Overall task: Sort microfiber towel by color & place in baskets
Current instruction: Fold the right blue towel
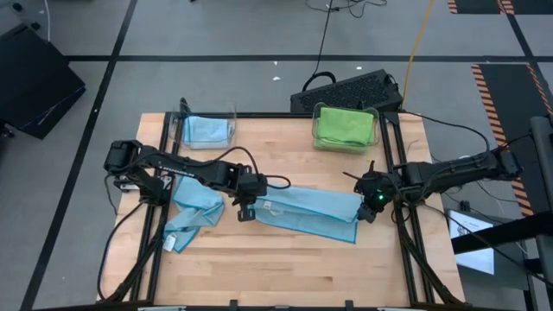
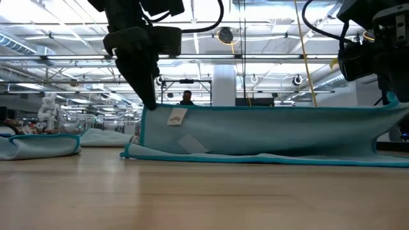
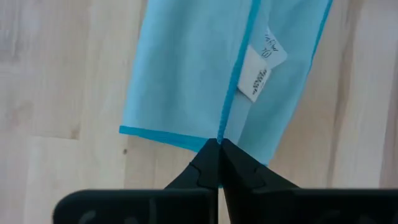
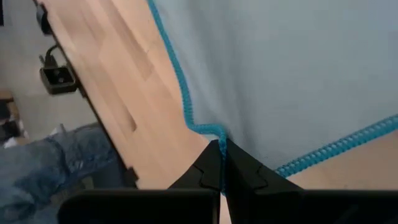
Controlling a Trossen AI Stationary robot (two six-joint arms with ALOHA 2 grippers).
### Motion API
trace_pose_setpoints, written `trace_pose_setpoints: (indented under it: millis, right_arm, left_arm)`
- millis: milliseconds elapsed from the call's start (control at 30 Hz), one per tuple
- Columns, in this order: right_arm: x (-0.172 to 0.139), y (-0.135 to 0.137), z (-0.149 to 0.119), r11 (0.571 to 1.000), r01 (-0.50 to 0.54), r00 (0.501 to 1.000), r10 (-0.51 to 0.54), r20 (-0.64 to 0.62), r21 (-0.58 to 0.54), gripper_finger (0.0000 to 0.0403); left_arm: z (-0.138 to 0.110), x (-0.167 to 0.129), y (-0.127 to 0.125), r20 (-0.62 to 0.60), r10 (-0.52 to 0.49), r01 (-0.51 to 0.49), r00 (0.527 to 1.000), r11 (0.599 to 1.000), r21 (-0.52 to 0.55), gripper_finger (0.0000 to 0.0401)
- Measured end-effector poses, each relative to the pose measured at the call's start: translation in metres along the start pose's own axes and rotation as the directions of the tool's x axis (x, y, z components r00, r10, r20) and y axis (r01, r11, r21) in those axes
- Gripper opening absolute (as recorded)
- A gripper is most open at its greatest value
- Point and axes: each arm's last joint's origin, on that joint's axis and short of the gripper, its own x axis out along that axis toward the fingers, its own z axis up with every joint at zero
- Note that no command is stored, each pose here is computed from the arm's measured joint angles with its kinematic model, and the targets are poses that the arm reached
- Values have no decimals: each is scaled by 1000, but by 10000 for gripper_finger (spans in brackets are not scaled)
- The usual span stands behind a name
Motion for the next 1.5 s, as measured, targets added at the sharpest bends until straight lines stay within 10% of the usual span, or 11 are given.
trace_pose_setpoints:
  millis: [1167, 1500]
  right_arm:
    - [15, 7, 4, 996, -9, 999, 14, -53, 88, 2]
    - [22, 10, -2, 997, 12, 995, -4, -98, 81, 74]
  left_arm:
    - [1, 0, -4, 26, 31, -32, 999, 999, 29, 13]
    - [2, 0, -5, 39, 27, -28, 999, 999, 40, 10]
